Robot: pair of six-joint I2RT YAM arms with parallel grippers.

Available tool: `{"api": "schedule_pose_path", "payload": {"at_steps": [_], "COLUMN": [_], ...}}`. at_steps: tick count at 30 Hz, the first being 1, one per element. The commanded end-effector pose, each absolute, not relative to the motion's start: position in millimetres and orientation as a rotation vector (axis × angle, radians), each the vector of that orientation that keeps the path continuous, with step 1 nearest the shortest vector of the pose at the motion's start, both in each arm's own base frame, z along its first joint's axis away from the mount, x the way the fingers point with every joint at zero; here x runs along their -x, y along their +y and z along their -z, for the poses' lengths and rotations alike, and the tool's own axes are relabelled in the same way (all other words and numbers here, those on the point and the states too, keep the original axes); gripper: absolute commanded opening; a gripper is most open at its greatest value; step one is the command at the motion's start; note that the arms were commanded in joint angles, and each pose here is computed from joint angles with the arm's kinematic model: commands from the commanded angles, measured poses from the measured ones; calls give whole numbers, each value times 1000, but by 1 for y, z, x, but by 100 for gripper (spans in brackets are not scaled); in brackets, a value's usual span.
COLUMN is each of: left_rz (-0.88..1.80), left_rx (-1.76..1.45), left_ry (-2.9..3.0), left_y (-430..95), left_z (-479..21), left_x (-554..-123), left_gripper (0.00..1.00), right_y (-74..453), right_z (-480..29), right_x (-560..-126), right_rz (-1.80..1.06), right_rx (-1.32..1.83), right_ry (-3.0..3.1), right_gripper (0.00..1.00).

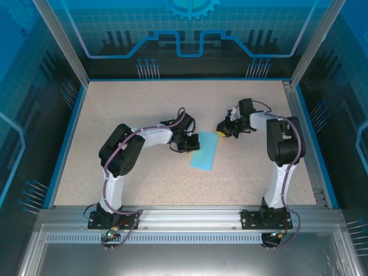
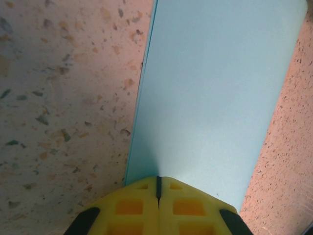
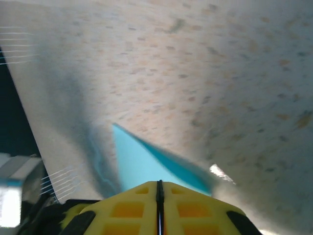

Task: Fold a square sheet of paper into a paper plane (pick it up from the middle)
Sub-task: Fold the square sheet of paper in half at the center of the table.

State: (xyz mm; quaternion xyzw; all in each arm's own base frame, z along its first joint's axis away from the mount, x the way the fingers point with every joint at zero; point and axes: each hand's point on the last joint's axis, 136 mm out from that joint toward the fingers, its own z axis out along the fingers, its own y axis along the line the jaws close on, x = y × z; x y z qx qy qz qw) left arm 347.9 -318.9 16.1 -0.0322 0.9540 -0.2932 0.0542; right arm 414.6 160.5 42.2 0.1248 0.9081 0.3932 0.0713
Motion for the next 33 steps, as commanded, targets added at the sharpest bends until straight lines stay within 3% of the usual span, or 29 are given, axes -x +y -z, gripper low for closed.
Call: {"api": "schedule_pose_path", "payload": {"at_steps": [1,18,33], "left_rz": [790,794,788], "left_rx": [115,97,96], "left_ry": [2999,2997,3006], "left_y": [-308,-308,-306], "left_z": [9,7,12], "left_x": [-332,-332,-329], "left_gripper": [0,0,0], "right_y": [159,224,202], "right_z": [-84,-41,10], "right_x": [-409,-262,-215], "right_rz": [-1236,-1310,-1180], "right_rx": [-335,-224,-276], "right_ry": [2628,2781,2962], "right_gripper": [11,10,10]}}
